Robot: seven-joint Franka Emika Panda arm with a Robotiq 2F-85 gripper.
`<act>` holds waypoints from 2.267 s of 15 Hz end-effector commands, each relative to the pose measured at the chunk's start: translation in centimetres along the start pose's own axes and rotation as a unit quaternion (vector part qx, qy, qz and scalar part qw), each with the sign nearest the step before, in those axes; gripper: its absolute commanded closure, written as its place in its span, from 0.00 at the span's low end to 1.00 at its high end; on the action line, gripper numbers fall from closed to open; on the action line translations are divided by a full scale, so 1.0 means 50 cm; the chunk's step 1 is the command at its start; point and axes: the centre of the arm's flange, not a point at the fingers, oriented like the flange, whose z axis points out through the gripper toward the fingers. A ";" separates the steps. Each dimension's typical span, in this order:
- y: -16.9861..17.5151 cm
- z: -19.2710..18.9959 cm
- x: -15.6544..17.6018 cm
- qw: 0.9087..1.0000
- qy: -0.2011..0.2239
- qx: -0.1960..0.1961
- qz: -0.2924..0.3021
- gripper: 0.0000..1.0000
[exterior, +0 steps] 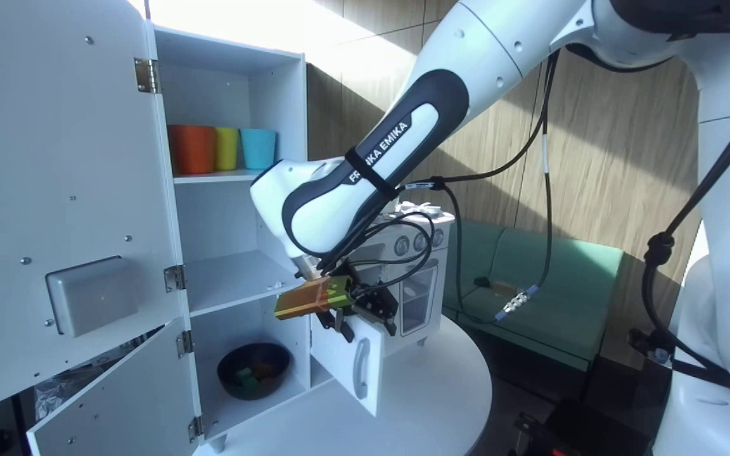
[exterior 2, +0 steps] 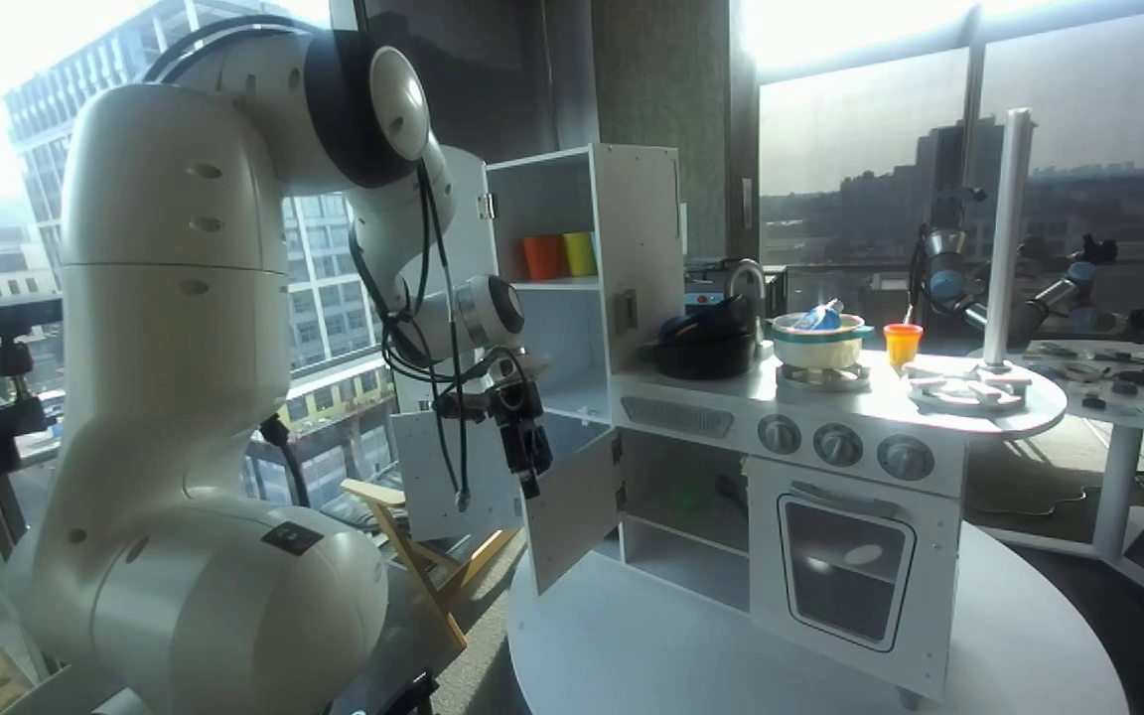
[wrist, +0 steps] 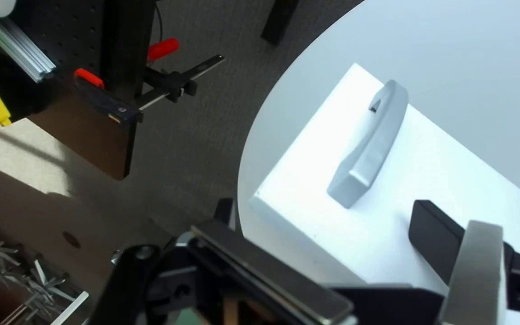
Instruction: Close the doors to the compartments on the cabinet
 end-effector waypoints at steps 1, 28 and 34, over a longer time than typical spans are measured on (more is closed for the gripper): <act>0.059 0.036 0.069 0.999 0.024 -0.016 0.029 0.00; 0.039 -0.158 -0.097 0.969 0.101 0.227 -0.001 0.00; 0.002 -0.188 -0.188 0.955 0.089 0.278 0.047 0.00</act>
